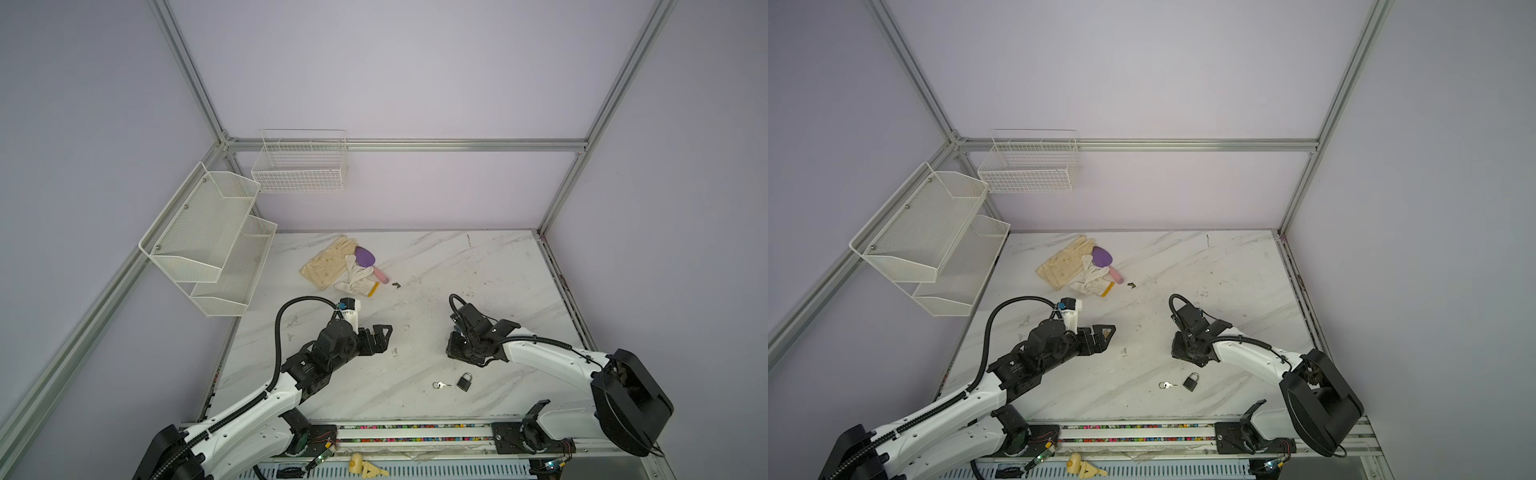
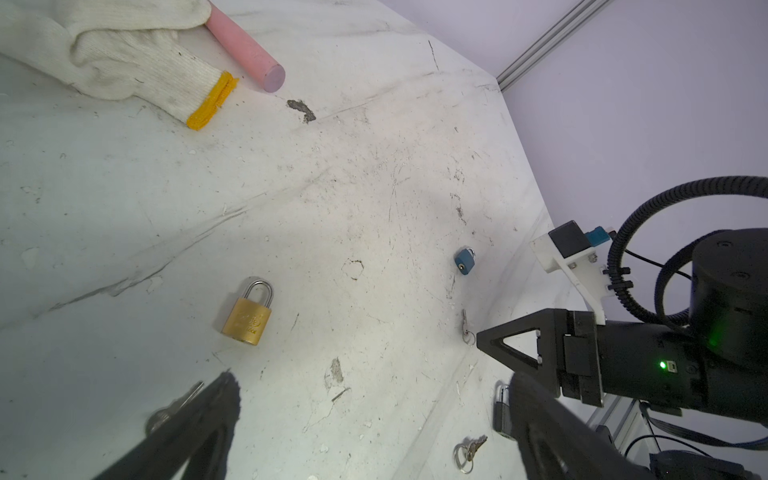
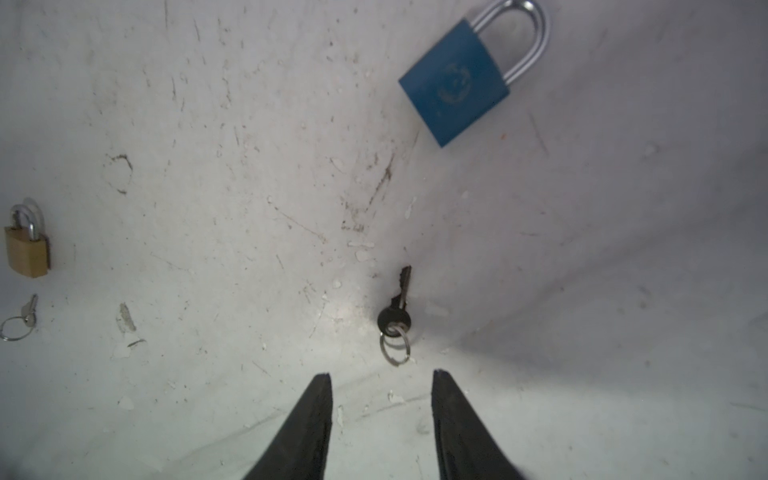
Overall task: Unlock with the key
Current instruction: 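Lower the right gripper onto the black-headed key and close on its ring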
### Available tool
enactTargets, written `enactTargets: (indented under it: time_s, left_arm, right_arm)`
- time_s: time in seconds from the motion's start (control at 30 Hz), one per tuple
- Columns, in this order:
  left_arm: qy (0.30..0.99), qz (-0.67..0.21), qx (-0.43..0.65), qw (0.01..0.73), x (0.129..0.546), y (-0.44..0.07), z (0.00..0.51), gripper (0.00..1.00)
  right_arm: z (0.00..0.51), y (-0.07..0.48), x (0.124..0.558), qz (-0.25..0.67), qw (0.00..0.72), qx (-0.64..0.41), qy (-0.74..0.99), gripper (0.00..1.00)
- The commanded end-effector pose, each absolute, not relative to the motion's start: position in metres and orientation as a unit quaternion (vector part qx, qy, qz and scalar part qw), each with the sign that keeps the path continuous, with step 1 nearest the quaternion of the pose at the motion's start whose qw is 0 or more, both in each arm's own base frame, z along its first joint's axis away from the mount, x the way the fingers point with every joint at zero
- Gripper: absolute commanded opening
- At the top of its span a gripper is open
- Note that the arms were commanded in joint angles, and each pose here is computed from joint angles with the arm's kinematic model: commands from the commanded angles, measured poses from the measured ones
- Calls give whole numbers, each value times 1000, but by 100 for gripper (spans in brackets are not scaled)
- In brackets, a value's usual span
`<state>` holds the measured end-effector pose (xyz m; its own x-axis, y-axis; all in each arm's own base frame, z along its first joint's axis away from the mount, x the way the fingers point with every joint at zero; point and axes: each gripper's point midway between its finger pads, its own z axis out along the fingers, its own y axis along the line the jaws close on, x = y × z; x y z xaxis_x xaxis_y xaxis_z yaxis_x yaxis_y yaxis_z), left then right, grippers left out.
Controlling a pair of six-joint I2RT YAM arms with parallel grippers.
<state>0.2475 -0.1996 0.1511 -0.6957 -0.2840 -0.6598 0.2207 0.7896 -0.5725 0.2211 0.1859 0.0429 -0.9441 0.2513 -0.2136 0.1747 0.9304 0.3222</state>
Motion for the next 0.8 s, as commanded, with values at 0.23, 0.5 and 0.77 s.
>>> enactTargets:
  time_s: [0.23,0.5,0.77]
  left_arm:
    - [827,-364,14,429,258,-226,206,100]
    - [828,-364,22,426,258,-233,205,100]
    - [830,-359,24,425,258,-234,202,100]
  right_arm:
    - [30,181,219,148,121,126,973,36]
    - [18,181,218,149,111,129,974,30]
    - [15,184,220,152,110,127,974,23]
